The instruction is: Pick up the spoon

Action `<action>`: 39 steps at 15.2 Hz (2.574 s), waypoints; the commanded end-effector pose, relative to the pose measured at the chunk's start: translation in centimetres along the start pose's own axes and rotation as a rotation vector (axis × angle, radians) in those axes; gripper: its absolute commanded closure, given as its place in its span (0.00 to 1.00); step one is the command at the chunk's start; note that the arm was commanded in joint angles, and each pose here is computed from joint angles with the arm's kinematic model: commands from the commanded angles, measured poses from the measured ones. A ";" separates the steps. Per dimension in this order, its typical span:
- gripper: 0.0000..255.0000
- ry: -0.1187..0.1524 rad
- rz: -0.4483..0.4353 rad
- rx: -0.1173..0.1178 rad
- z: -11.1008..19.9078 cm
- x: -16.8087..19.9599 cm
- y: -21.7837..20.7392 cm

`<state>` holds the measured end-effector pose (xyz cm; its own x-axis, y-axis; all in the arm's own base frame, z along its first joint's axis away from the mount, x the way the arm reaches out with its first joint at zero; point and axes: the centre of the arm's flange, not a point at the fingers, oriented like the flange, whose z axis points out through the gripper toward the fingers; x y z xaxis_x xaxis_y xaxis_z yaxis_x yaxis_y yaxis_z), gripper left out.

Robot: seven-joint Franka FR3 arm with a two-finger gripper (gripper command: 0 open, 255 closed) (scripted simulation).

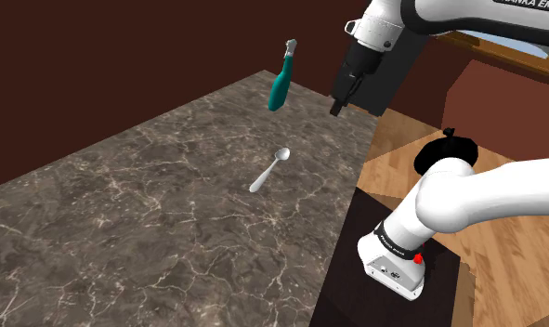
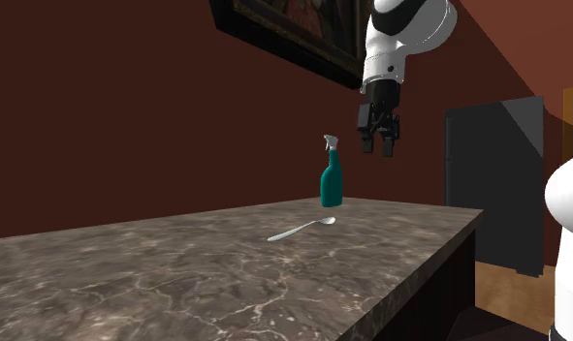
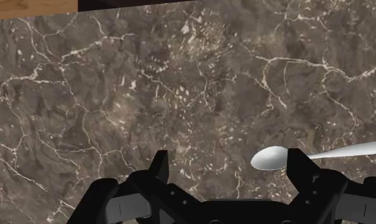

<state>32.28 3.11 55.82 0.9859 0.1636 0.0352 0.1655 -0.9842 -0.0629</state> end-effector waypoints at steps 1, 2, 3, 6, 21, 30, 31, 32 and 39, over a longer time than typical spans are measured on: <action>0.00 0.000 0.000 0.000 0.0 0.0 0.0; 0.00 -0.016 -0.001 -0.002 0.9 0.8 -0.8; 0.00 -0.033 -0.001 -0.005 1.9 1.6 -1.5; 0.00 -0.081 -0.004 -0.012 4.9 4.0 -3.7; 0.00 -0.192 -0.009 -0.027 16.1 8.6 -8.5; 1.00 -0.192 -0.009 -0.027 16.1 8.6 -8.6; 1.00 -0.192 -0.009 -0.027 16.1 8.6 -8.6; 1.00 -0.192 -0.009 -0.027 16.1 8.6 -8.5; 1.00 -0.192 -0.009 -0.027 12.4 8.7 -8.7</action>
<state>39.70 13.99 43.82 0.9715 0.1792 -0.1549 0.1757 -0.9838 -0.0360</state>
